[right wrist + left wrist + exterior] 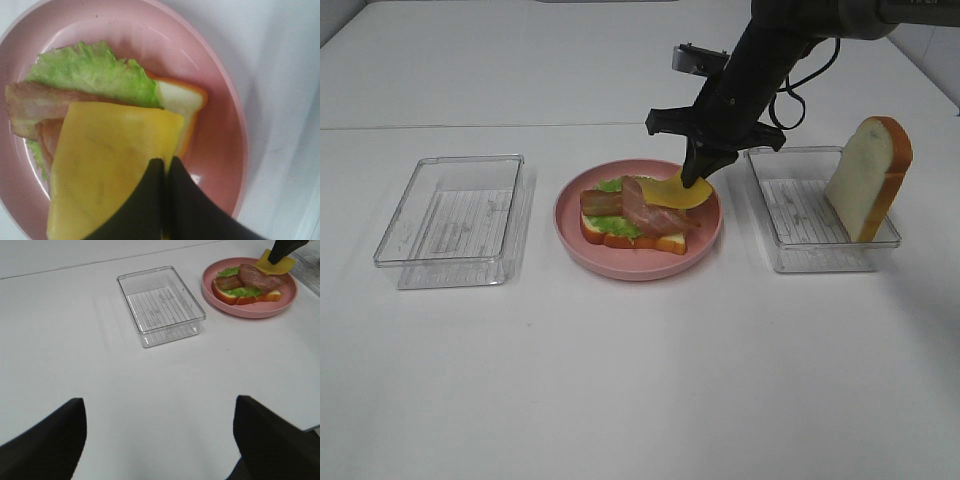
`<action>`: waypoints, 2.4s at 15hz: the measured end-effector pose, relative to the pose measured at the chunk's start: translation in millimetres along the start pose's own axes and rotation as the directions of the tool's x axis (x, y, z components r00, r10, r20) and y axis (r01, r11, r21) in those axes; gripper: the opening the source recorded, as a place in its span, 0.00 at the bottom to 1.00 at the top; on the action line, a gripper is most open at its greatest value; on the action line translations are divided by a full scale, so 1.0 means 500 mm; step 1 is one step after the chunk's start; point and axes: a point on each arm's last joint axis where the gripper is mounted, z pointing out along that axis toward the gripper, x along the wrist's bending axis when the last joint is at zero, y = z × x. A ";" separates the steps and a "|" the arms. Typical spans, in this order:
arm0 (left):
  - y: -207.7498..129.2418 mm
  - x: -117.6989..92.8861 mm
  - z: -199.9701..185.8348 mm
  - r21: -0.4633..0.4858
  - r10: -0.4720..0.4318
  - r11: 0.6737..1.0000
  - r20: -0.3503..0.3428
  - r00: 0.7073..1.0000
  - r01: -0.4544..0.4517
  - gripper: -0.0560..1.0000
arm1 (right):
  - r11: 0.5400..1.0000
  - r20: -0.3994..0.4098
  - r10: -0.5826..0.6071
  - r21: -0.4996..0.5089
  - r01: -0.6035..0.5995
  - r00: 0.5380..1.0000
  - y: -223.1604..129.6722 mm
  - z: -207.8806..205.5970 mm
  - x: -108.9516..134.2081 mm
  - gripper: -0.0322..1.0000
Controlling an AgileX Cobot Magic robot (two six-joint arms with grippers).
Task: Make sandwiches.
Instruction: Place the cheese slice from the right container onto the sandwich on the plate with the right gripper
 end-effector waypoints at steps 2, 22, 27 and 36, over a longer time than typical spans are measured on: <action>0.000 0.000 0.000 0.000 0.000 1.000 0.000 1.000 0.000 0.78 | 1.000 0.006 -0.004 0.029 0.004 1.000 -0.005 0.000 -0.001 0.03; 0.000 0.000 0.000 0.000 0.000 1.000 0.000 1.000 0.000 0.78 | 0.992 -0.403 0.007 -0.112 -0.057 0.915 0.024 -0.018 0.072 0.03; 0.000 0.000 0.000 -0.001 0.000 1.000 0.000 1.000 0.000 0.78 | 0.994 -0.490 -0.013 -0.103 -0.043 0.871 0.021 -0.026 0.088 0.03; 0.000 0.000 0.000 -0.001 0.000 1.000 0.000 1.000 0.000 0.78 | 0.995 -0.305 0.019 -0.085 -0.047 0.952 0.021 0.010 0.039 0.08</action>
